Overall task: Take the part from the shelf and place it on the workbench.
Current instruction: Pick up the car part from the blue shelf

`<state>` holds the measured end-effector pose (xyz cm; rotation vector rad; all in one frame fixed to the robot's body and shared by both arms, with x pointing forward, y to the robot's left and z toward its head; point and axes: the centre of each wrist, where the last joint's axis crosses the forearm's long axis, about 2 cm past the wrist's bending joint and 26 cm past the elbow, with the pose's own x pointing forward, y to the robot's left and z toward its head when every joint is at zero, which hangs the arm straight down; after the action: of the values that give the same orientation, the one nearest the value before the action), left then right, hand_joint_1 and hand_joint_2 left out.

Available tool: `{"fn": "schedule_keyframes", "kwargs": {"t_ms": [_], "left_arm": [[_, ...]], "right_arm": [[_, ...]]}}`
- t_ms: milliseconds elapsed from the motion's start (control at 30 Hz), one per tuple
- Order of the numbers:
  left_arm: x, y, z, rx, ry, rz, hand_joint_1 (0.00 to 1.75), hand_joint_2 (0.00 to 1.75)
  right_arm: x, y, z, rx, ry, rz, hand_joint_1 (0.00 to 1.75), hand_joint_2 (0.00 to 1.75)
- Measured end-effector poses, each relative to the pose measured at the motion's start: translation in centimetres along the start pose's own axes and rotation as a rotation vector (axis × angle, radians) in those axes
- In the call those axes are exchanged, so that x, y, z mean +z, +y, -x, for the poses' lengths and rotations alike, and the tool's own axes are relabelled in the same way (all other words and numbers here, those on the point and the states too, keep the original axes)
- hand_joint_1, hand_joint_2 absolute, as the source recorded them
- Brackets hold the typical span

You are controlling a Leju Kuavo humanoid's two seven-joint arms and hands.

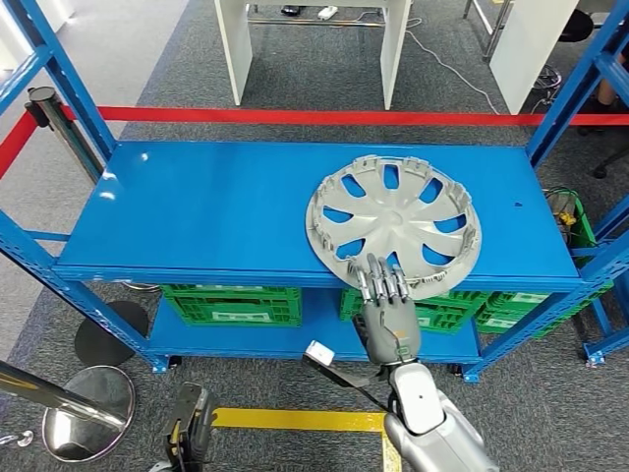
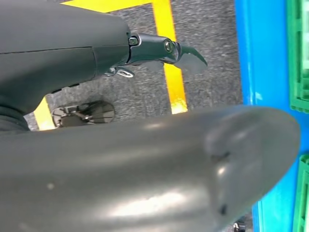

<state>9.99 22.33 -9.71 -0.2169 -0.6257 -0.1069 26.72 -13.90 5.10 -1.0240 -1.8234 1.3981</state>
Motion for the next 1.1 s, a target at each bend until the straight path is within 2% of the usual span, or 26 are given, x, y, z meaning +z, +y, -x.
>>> {"fn": "schedule_keyframes", "kwargs": {"t_ms": [333,700,1100], "left_arm": [[-0.5,-0.7,-1.1,-0.083,-0.101,0.026,0.00,0.00],[-0.6,-0.9,-1.4,-0.065,-0.071,0.072,0.00,0.00],[-0.8,-1.0,-1.9,-0.077,-0.069,0.088,0.00,0.00]], "right_arm": [[-1.1,0.8,2.1,0.081,0.049,-0.063,0.00,1.75],[-3.3,0.9,2.4,0.144,0.064,-0.135,0.00,1.75],[-5.0,0.5,3.4,0.188,0.159,-0.194,0.00,1.75]]}}
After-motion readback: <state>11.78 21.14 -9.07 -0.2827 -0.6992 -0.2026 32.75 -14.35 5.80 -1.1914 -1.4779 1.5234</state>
